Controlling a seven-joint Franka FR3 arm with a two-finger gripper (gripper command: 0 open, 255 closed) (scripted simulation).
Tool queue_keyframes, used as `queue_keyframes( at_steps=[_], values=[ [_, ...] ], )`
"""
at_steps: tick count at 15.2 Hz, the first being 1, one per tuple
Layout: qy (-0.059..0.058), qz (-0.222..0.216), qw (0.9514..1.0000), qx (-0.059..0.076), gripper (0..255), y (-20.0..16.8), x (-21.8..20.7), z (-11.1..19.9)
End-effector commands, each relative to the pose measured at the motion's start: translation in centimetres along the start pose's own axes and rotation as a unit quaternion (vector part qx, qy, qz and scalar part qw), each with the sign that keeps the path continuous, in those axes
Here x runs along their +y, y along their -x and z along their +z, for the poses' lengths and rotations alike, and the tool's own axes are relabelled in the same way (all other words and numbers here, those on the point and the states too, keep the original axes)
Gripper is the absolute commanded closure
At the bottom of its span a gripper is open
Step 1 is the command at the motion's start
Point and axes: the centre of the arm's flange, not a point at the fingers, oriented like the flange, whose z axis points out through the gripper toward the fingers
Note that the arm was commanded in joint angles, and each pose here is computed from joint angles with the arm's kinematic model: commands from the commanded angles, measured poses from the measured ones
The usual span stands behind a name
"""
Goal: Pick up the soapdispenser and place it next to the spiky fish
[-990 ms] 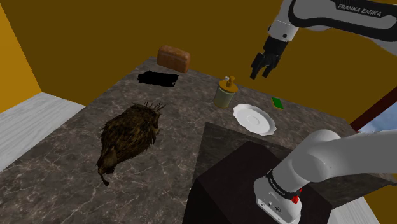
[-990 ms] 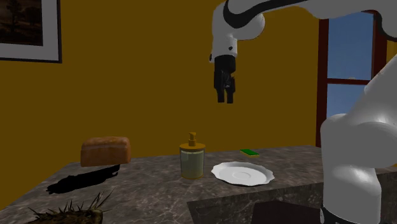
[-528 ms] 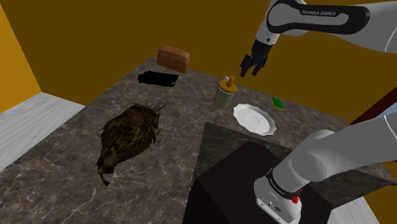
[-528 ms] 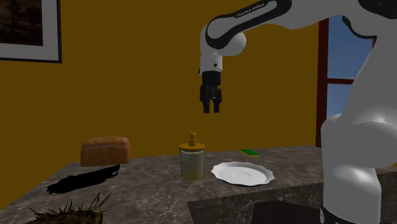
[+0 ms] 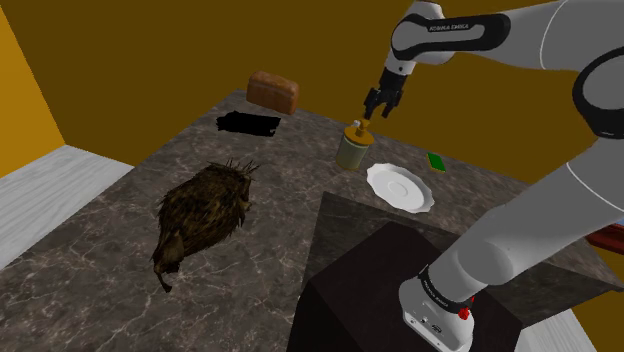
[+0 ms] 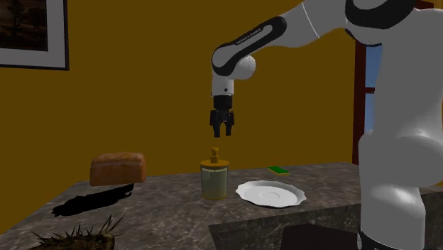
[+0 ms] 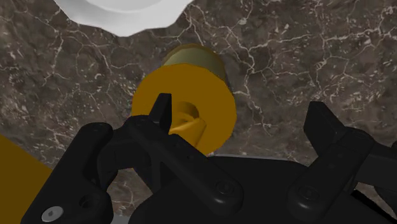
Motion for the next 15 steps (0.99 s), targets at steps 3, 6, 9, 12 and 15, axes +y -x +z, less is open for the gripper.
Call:
queue_keyframes(
  at_steps=[3,6,9,12,15],
  values=[
    [0.003,0.003,1.0000,0.004,0,-4.0,2.5,2.2],
    [0.005,0.005,0.9999,0.007,0,-7.1,4.3,3.8],
    [0.005,0.006,0.9999,0.008,0,-7.3,4.5,5.0],
    [0.005,0.006,0.9999,0.008,0,-7.4,4.5,6.5],
    [0.005,0.006,0.9999,0.008,0,-7.4,4.5,7.9]
  ],
)
